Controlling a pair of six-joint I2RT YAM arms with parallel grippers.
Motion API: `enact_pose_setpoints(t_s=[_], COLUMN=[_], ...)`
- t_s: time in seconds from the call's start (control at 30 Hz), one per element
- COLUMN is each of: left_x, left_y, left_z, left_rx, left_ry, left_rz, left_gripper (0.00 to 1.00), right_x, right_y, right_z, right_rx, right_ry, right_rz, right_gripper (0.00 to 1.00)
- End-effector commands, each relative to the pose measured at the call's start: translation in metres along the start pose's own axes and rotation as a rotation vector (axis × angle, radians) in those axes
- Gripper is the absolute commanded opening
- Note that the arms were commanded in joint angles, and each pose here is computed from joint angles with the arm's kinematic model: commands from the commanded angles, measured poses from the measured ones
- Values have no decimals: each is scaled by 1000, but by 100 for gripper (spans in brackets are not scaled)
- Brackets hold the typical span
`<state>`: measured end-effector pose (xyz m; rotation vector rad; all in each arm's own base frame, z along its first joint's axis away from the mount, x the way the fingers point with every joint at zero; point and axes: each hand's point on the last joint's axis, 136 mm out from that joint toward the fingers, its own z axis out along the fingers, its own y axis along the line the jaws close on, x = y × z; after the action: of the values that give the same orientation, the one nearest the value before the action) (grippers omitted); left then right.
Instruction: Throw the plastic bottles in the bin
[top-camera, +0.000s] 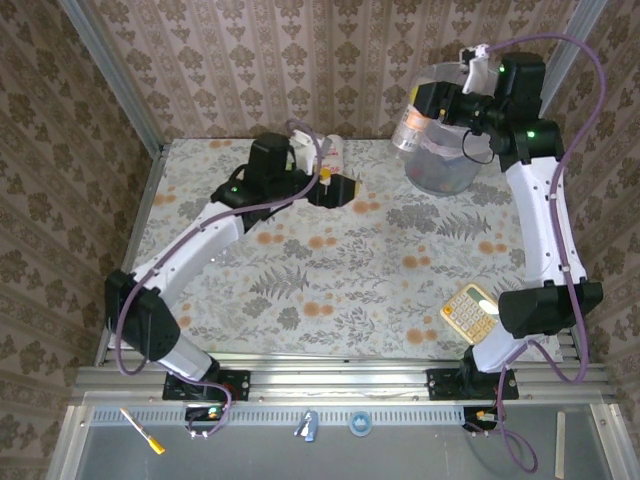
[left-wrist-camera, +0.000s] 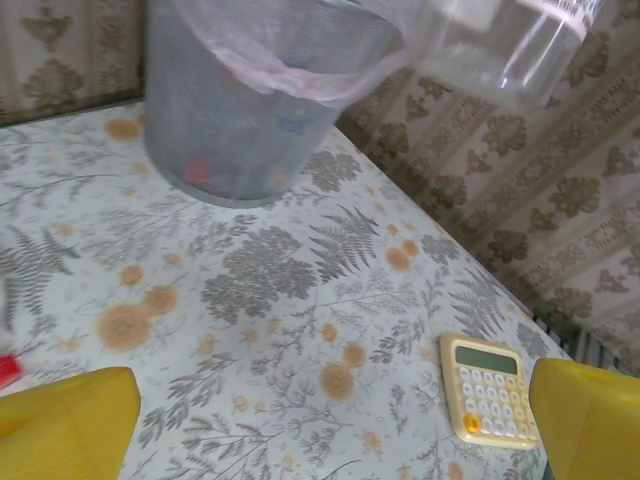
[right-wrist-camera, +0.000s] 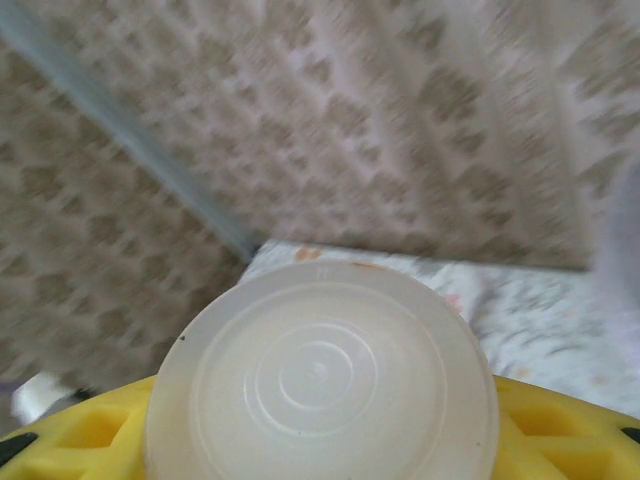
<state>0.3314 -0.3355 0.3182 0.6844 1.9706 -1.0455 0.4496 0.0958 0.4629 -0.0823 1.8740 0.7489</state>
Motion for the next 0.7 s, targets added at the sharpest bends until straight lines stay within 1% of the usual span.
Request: enact_pose_setpoints(t_s=[0.0, 0.1, 0.2, 0.23, 0.3, 0.4, 0.43, 0.53, 0.6, 0.67], left_x=[-23, -19, -15, -14, -12, -10, -10, -11, -11, -12], left_y=[0, 12, 19, 21, 23, 27, 27, 29, 31, 31], left_z=[-24, -34, -40, -41, -43, -45, -45, -46, -47, -48], left_rx=[-28, -71, -103, -112, -126, -143, -147, -162, -170, -173], left_ry=[-113, -120, -123, -123, -124, -126, -128, -136, -139, -143], left_rz=[0, -16, -22, -26, -28, -35, -35, -37, -34, -31], left_gripper=[100, 100, 100, 100, 100, 100, 100, 100, 100, 100], right_x=[-71, -104, -131, -137, -150, -158, -159, -161, -161, -160], right_y=[3, 7, 20, 21, 33, 46, 51, 61, 66, 69], right_z=[-47, -75, -108, -117, -151, -184, -195, -218, -228, -231], right_rx=[161, 220, 239, 249, 269, 290, 298, 333, 338, 343], right_ry=[-300, -492, -705, -773, -929, -1094, -1136, -1211, -1242, -1248], right_rz=[-143, -201, -266, -284, -316, -391, -418, -462, -491, -503], right_gripper=[35, 35, 33, 32, 32, 31, 31, 30, 29, 28])
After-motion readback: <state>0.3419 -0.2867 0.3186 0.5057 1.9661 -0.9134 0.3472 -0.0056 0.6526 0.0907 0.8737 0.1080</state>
